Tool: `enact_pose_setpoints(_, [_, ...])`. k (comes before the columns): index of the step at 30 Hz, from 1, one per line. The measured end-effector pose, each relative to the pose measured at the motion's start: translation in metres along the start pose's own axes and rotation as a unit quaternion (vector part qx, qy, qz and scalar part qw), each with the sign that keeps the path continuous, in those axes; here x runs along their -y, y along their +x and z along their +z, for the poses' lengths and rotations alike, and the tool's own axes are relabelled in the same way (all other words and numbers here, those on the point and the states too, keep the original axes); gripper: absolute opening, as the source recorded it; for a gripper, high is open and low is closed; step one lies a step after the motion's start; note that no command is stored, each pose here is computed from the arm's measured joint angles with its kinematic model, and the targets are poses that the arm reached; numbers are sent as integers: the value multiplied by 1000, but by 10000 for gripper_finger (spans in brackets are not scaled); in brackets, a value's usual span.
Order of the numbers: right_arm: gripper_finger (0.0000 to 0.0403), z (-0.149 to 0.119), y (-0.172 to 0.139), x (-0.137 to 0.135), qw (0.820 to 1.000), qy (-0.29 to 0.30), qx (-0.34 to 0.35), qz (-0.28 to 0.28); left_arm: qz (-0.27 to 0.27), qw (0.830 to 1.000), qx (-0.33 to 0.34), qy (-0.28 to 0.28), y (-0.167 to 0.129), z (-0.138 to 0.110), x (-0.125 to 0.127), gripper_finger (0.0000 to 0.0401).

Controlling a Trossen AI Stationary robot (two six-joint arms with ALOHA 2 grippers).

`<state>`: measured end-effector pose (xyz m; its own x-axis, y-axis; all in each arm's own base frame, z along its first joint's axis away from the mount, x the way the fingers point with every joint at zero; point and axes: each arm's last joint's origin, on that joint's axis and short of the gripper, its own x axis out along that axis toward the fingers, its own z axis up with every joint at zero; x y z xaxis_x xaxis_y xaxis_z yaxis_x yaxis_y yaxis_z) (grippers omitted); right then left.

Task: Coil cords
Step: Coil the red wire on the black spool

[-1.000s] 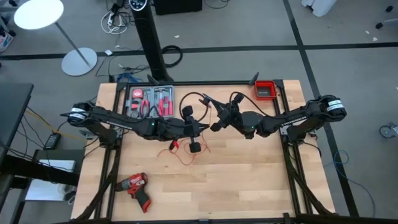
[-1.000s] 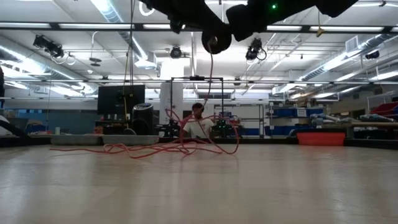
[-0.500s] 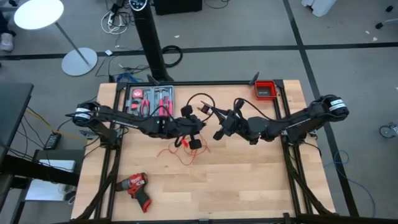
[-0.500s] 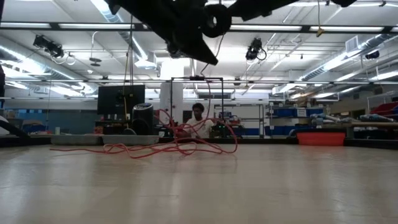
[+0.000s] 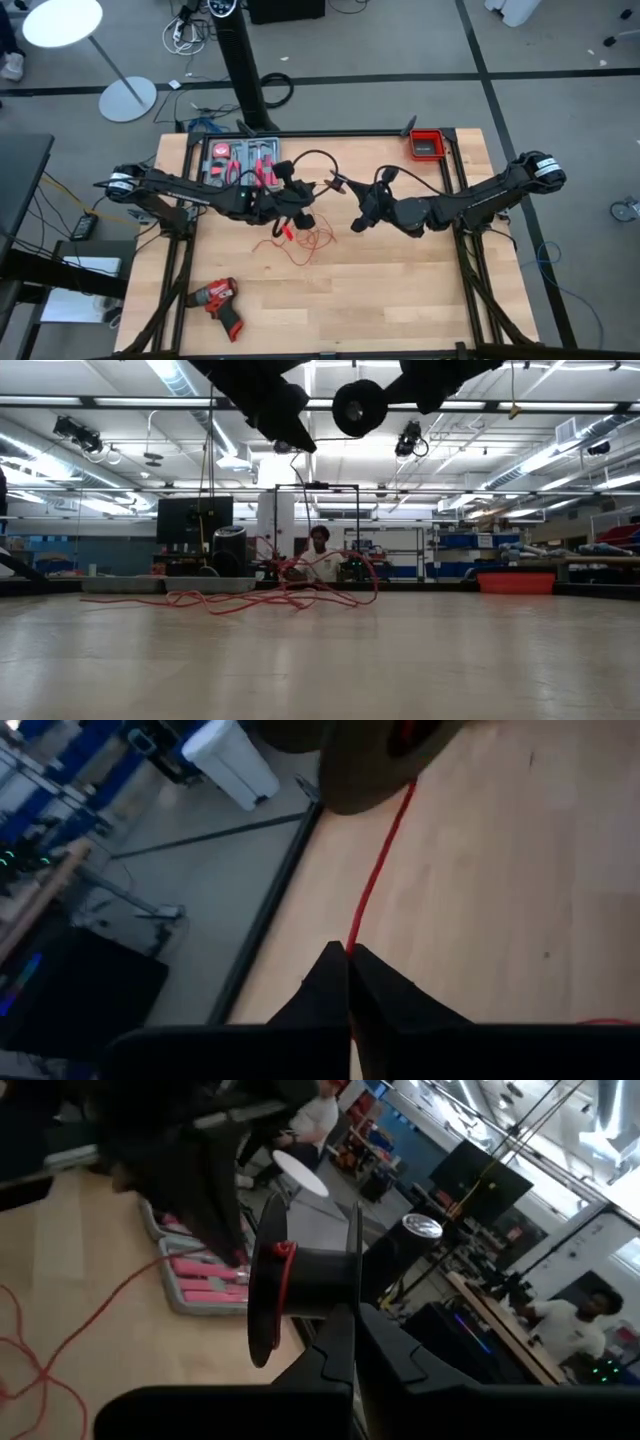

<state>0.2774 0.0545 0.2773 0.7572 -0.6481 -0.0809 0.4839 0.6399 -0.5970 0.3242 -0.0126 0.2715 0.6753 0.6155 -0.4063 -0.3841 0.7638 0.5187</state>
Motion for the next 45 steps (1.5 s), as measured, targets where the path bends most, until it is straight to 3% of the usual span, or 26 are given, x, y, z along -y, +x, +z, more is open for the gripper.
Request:
enact_pose_setpoints(8, [0,6,-9,-7,998,11,33,48,20,999,-12,37,-4,-2,-4,1])
enact_pose_setpoints(14, [0,1,-10,-9,999,-8,9,38,27,999,-10,46,-6,2,-5,1])
enact_pose_setpoints(20, [0,-11,-1,-7,998,-38,-32,37,19,999,17,33,-17,22,-8,1])
enact_pose_setpoints(27, [0,-18,16,6,998,-34,-50,14,-51,996,76,-3,-23,38,-5,1])
enact_pose_setpoints(45, [0,-18,24,11,998,-42,-33,33,-46,993,105,-28,-21,44,-10,14])
